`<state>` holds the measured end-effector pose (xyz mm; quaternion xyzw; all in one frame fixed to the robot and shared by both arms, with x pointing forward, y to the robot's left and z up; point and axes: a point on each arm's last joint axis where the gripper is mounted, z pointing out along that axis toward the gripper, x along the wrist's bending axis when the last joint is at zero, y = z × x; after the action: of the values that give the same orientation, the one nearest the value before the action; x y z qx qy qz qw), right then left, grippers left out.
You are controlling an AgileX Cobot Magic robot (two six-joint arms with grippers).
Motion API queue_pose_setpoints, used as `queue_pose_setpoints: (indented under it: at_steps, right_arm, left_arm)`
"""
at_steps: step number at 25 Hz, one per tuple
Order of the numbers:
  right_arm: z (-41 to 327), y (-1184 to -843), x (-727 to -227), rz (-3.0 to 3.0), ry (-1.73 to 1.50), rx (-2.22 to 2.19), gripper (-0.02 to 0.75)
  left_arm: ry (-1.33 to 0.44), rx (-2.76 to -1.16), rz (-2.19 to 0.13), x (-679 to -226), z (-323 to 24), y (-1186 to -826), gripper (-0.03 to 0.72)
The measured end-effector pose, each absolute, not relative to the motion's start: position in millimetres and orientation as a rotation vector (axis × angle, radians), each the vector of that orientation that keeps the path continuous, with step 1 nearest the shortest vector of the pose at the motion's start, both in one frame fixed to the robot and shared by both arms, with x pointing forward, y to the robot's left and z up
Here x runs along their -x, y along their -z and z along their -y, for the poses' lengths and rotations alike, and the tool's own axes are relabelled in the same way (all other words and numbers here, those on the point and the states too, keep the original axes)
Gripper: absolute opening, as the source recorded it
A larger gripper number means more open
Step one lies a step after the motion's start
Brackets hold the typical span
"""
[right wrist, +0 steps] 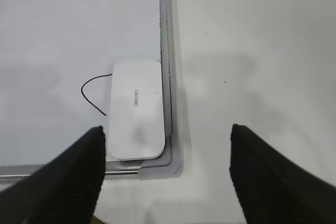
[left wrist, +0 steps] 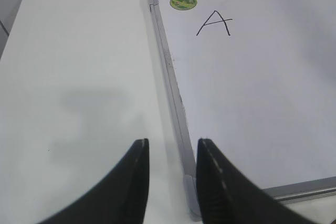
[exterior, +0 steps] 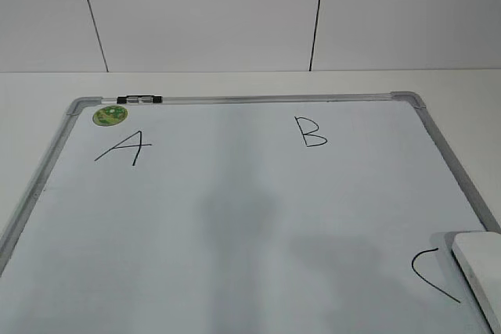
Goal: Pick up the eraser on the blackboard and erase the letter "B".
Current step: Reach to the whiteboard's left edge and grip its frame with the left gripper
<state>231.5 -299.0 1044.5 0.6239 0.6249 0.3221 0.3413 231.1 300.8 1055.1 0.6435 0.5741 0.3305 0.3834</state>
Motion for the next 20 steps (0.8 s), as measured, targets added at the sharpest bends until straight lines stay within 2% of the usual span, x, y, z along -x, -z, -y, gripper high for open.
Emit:
queue_pose_setpoints:
  at_steps: [20]
  right_arm:
    - [279,-1046,-278,-1.965,-0.8,-2.001,0.568]
  left_arm:
    - [-0.843,-1.641,-1.464,-231,-301,-1055,0.237]
